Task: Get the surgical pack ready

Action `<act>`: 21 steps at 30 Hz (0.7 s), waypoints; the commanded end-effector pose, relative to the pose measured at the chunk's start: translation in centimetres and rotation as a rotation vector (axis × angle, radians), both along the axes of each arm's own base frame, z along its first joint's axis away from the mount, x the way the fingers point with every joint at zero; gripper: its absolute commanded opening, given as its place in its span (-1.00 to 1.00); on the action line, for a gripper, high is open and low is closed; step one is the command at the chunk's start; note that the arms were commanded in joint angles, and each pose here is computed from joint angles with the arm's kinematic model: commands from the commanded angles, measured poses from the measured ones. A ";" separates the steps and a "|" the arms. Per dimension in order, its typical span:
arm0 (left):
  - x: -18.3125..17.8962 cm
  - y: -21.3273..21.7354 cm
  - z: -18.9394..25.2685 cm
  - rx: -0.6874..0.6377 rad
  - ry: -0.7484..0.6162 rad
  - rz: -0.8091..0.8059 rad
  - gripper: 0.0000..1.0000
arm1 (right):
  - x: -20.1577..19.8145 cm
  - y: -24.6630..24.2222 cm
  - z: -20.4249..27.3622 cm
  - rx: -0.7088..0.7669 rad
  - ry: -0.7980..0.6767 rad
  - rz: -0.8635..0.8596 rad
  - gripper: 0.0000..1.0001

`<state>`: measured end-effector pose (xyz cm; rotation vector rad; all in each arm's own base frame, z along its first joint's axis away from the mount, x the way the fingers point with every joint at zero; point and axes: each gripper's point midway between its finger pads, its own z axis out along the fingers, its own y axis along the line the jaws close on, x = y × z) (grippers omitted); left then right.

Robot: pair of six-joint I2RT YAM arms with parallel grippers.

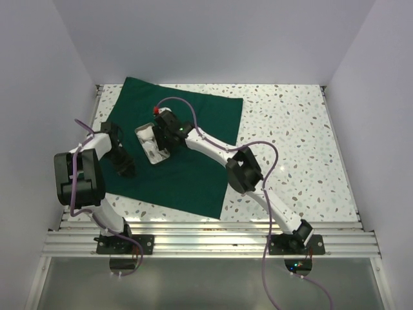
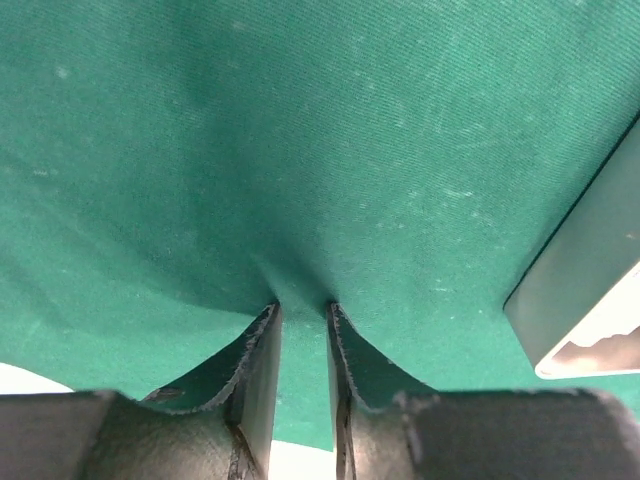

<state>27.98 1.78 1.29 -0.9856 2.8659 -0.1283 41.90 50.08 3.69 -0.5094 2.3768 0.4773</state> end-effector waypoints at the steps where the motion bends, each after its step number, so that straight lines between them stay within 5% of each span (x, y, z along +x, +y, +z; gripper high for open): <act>1: -1.8 -2.1 -1.5 -0.108 0.065 -0.018 -0.46 | 1.1 -0.3 7.4 0.063 -0.104 0.010 0.07; 7: -4.4 -3.1 -2.3 -0.157 0.128 -0.037 -0.53 | -2.0 -5.0 10.9 0.038 -0.074 0.049 -0.36; 11: -6.5 -5.6 -3.3 -0.277 0.172 -0.025 -0.64 | -8.0 -10.0 7.2 -0.044 0.059 0.109 -1.00; 16: -7.3 -9.0 -2.3 -0.323 0.160 -0.091 -0.66 | -12.8 -15.2 5.6 -0.036 0.117 0.048 -1.00; 21: -7.4 -16.3 0.8 -0.510 0.077 -0.262 -0.60 | -15.7 -21.3 0.4 -0.122 0.216 -0.090 -1.00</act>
